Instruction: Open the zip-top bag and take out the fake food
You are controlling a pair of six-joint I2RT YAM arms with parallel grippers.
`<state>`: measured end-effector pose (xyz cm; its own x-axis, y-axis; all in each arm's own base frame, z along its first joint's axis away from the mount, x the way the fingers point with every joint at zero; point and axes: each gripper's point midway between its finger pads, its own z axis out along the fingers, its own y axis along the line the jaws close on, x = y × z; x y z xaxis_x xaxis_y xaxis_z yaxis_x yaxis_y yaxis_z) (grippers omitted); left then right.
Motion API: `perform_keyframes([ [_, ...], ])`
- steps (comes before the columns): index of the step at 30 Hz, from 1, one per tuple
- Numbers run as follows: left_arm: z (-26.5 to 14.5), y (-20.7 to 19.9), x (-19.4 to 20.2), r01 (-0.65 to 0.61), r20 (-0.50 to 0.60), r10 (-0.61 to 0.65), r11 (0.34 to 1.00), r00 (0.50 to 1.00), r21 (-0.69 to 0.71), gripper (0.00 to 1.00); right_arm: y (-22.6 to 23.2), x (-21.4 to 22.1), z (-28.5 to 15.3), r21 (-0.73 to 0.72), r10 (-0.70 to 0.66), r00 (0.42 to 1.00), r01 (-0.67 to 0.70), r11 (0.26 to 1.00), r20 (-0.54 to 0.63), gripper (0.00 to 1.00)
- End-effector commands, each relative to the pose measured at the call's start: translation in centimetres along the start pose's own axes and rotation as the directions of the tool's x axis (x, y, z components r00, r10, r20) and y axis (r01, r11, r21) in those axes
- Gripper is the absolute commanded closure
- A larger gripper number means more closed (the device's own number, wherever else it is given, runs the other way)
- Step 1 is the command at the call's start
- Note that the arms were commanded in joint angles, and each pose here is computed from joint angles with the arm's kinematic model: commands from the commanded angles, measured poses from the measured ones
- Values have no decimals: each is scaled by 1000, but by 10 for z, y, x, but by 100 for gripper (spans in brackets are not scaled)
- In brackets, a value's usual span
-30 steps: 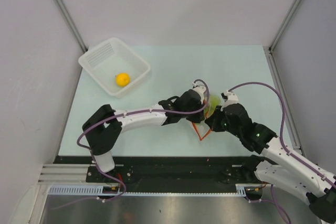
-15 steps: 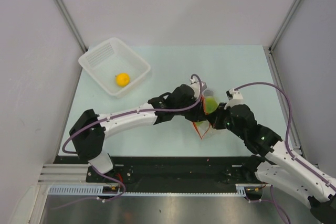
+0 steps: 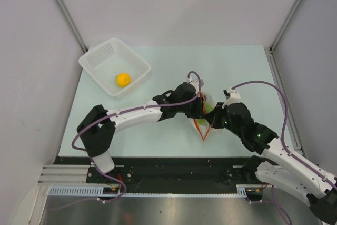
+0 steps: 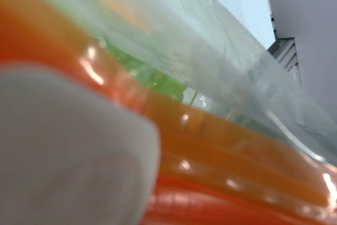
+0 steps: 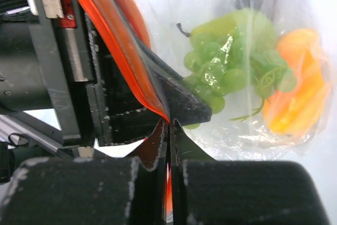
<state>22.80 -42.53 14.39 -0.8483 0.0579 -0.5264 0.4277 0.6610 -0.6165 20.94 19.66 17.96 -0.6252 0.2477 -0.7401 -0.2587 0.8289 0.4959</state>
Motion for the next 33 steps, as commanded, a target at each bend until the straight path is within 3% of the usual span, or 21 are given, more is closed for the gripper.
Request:
perform_keyframes([
  [1,-40,-64,-65,17,173,-54,977,983,212,100,-20,18,-6,72,-31,998,35,997,-49,100],
  [8,-81,-107,-64,54,120,-115,904,986,424,100,-28,12,-5,115,-35,999,37,993,-16,100],
  [19,-90,-79,-26,-96,81,72,928,994,361,100,-56,-11,-29,248,-11,993,-19,969,121,100],
  [22,-97,-82,-23,-127,93,99,914,991,386,100,-62,-7,-31,262,-22,992,-11,965,121,100],
  [29,-126,-127,-39,-283,186,215,793,959,539,100,-70,2,-28,298,3,995,-32,954,98,100],
  [33,-133,-114,-43,-371,199,315,824,928,428,100,-80,-2,-36,347,21,991,-65,936,131,100],
])
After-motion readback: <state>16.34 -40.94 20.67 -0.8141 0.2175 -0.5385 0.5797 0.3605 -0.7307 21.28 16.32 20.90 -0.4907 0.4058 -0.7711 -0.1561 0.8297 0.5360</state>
